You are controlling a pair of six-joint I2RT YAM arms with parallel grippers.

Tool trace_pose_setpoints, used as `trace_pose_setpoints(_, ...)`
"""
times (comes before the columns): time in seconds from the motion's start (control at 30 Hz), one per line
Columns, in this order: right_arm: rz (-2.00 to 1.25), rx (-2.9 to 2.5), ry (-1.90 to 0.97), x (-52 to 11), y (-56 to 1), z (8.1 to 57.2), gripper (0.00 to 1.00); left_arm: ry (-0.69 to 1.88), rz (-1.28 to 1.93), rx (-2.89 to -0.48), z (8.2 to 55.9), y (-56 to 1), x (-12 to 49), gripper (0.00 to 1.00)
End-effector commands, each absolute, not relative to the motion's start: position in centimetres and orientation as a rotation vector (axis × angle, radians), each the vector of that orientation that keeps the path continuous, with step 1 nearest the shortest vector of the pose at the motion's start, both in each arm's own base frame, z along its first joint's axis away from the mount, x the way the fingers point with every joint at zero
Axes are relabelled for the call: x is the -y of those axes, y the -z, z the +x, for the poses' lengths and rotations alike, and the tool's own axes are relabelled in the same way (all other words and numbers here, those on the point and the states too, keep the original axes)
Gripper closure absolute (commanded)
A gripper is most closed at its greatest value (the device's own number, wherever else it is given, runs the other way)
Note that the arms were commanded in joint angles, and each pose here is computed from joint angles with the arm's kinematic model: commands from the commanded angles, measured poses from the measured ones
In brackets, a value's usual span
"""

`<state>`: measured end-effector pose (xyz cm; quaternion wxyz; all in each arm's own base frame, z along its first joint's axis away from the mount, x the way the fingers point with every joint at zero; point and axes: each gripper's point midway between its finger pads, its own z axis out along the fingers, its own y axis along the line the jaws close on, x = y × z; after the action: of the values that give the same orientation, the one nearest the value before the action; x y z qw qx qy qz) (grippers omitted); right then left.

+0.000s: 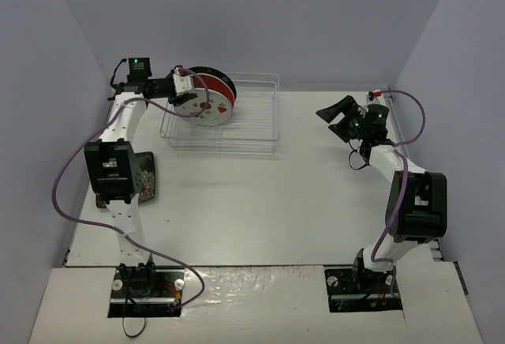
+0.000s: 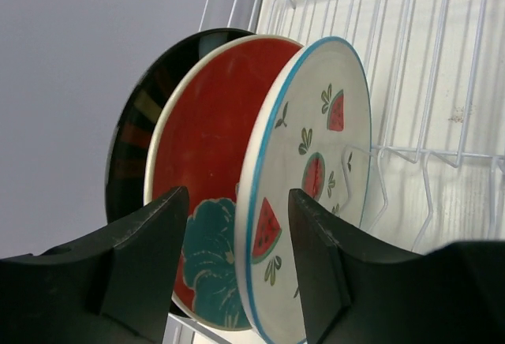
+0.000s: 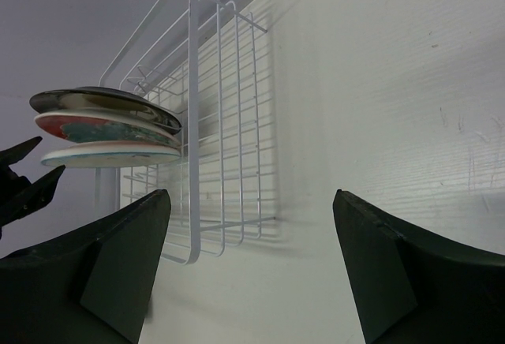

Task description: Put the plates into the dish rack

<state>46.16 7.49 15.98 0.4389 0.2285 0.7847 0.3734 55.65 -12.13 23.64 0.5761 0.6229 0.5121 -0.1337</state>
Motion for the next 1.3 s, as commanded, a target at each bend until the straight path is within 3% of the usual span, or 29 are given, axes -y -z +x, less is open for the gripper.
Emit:
trace_pose_setpoints(0.0, 0.475, -1.851, -0.943, -7.8, -20.1, 47.1, 0.19, 0.206, 1.45, -1.011, 54.4, -31.6, 13.0, 0.45)
trace_pose_setpoints(0.23, 0.455, -1.854, -0.952, -8.0, -20.3, 46.7, 0.18, 0.244, 1.361, -1.096, 53.5, -34.6, 12.6, 0.27)
trace_pose_setpoints(0.37, 0.422, -1.851, -0.96, -8.3, -20.8, 46.5, 0.17, 0.258, 1.333, -1.084, 50.5, -37.4, 12.8, 0.04)
trace_pose_setpoints(0.53, 0.375, -1.839, -0.948, -8.5, -21.5, 46.4, 0.15, 0.245, 1.144, -1.029, 48.3, -42.4, 12.8, 0.03)
trace_pose_setpoints(0.73, 0.225, -1.843, -0.815, -9.4, -22.5, 45.5, 0.04, 0.303, 0.481, -1.268, 46.6, -46.8, 8.3, 0.03)
trace_pose_setpoints(0.83, 0.229, -1.805, -0.762, -8.7, -23.2, 45.0, 0.02, 0.326, -0.052, -1.491, 45.7, -44.9, 4.4, 0.03)
trace_pose_setpoints(0.93, 0.153, -1.811, -0.736, -9.8, -23.3, 44.1, 0.0, 0.143, -0.512, -1.736, 42.8, -37.1, -0.8, 0.03)
trace_pose_setpoints(1.27, 0.231, -1.807, -0.714, -8.9, -22.4, 43.6, 0.0, -0.293, -1.291, -2.004, 29.6, -19.5, -8.8, 0.03)
